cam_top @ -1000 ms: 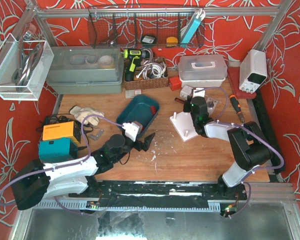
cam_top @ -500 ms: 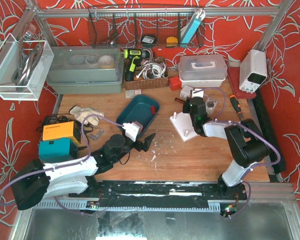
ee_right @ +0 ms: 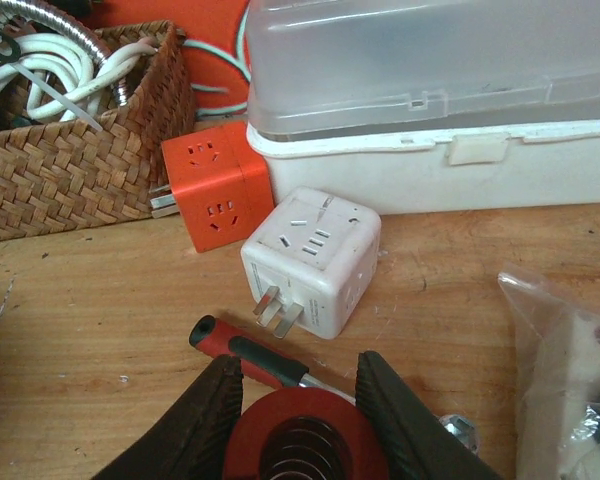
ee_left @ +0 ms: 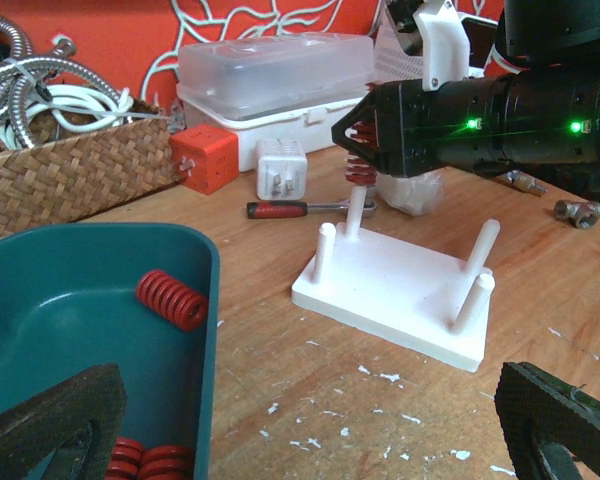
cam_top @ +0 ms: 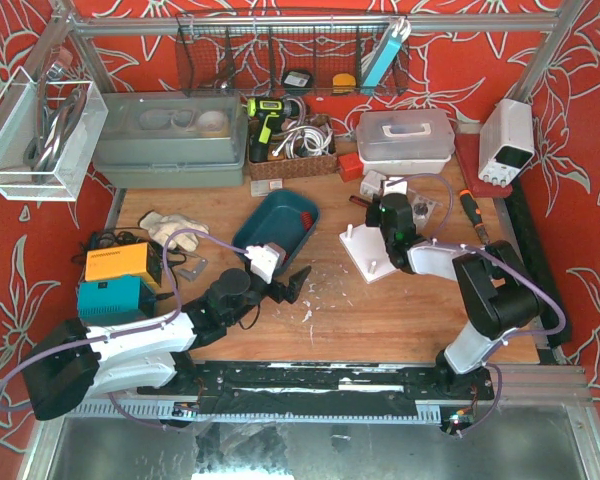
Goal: Install the large spring
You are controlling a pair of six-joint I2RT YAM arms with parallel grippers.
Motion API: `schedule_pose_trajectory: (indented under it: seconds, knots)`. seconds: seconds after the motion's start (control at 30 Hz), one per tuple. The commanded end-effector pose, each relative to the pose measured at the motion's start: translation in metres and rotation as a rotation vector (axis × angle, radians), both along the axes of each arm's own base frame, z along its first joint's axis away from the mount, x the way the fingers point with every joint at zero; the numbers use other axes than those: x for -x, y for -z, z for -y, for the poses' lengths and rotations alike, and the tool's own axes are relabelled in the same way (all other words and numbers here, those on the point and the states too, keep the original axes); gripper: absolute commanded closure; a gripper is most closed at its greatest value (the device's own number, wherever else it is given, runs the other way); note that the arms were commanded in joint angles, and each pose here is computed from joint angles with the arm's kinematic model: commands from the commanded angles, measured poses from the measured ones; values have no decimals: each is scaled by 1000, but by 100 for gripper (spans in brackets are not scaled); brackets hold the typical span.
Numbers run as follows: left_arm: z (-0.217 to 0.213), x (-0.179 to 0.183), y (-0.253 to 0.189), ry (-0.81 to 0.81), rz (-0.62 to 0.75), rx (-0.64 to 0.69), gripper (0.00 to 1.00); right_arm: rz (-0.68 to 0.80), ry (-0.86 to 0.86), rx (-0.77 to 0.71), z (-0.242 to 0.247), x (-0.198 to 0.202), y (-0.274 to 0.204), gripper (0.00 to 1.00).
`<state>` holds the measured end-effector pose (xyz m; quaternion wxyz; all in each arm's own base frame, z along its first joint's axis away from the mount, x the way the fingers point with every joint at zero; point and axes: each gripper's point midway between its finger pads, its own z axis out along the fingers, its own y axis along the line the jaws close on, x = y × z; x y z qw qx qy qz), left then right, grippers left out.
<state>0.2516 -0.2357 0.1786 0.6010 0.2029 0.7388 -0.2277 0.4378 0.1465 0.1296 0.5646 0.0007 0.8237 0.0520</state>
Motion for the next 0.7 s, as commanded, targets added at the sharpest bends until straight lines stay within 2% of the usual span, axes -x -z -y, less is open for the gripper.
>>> schedule_pose_trajectory:
  seconds: [0.0, 0.27, 0.5, 0.6, 0.67]
  knots:
    - [1, -1, -11, 3, 30, 15, 0, 39, -21, 0, -4, -3, -19, 100]
    - [0, -1, -11, 2, 33, 14, 0, -2, -11, 46, -7, -4, -3, 100]
    - [1, -2, -10, 2, 30, 9, 0, -40, 29, 63, -5, -3, 18, 92]
    - [1, -2, -10, 2, 30, 8, 0, -53, 25, 56, -7, -4, 23, 78]
    - [1, -2, -9, 2, 28, 6, 0, -58, 26, 52, -7, -4, 25, 73]
